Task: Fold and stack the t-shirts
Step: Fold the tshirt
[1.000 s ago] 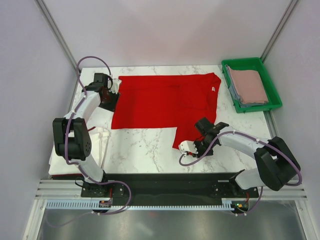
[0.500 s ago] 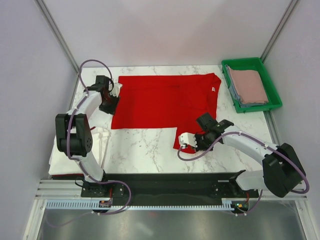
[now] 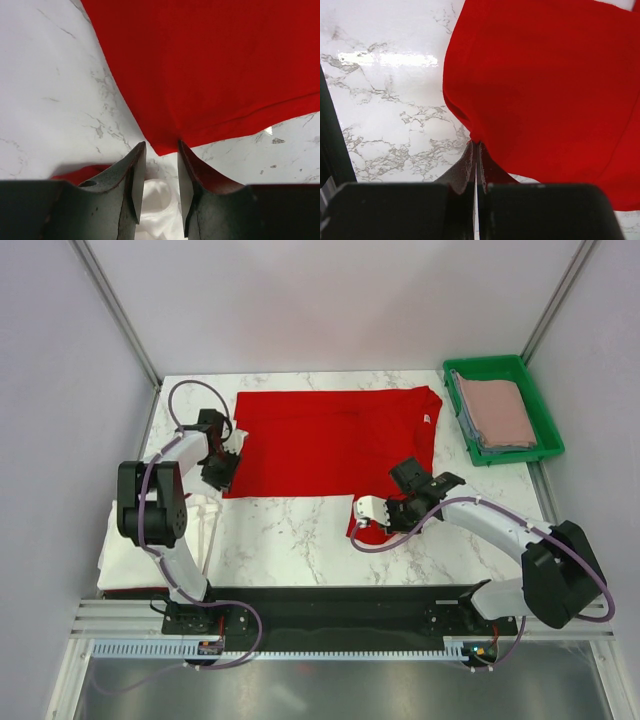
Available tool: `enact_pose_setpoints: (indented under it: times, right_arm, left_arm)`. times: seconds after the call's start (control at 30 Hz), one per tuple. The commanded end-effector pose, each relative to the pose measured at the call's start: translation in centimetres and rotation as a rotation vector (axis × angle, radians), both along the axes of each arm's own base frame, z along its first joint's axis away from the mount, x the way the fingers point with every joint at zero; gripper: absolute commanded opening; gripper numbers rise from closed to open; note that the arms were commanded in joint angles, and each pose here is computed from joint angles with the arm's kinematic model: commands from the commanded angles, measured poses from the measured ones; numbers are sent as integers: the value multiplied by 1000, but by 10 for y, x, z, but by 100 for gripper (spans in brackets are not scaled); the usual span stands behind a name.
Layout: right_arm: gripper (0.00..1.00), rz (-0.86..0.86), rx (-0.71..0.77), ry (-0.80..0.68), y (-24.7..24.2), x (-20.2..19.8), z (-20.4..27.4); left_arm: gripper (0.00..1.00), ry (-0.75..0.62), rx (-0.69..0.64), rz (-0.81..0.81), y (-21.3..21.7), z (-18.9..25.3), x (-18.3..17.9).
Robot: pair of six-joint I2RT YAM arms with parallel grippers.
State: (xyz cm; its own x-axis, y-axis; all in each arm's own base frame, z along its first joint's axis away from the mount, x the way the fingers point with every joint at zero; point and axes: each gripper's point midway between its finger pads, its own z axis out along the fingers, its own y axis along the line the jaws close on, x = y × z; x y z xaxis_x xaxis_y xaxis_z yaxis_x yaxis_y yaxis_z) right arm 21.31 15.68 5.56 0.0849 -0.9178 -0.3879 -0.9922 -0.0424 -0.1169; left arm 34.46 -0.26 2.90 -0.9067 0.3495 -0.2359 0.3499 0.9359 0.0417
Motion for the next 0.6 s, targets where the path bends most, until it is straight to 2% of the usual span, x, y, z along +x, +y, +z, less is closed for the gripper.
enact_pose_setpoints:
  times: [0.0, 0.17, 0.23, 0.33, 0.37, 0.4, 0.57]
  right_arm:
    - [0, -14, 20, -28, 6, 11, 10]
    - [0, -14, 18, -24, 6, 11, 9]
    - [0, -14, 19, -28, 7, 12, 10]
    - [0, -20, 14, -37, 6, 14, 11]
    - [0, -31, 15, -45, 6, 16, 13]
    - [0, -53, 10, -54, 3, 20, 15]
    - [0, -260, 86, -160, -5, 62, 52]
  left_arm:
    - [38, 49, -22, -33, -2, -12, -11]
    - [37, 61, -28, -38, -3, -18, -13]
    - [33, 65, -31, -42, -3, -20, -13]
    - [16, 69, -38, -44, -5, -20, -11]
    - [6, 62, -45, -47, -6, -19, -10]
    - [2, 56, -45, -47, -6, -17, -9]
    - [2, -33, -40, -62, -6, 19, 7]
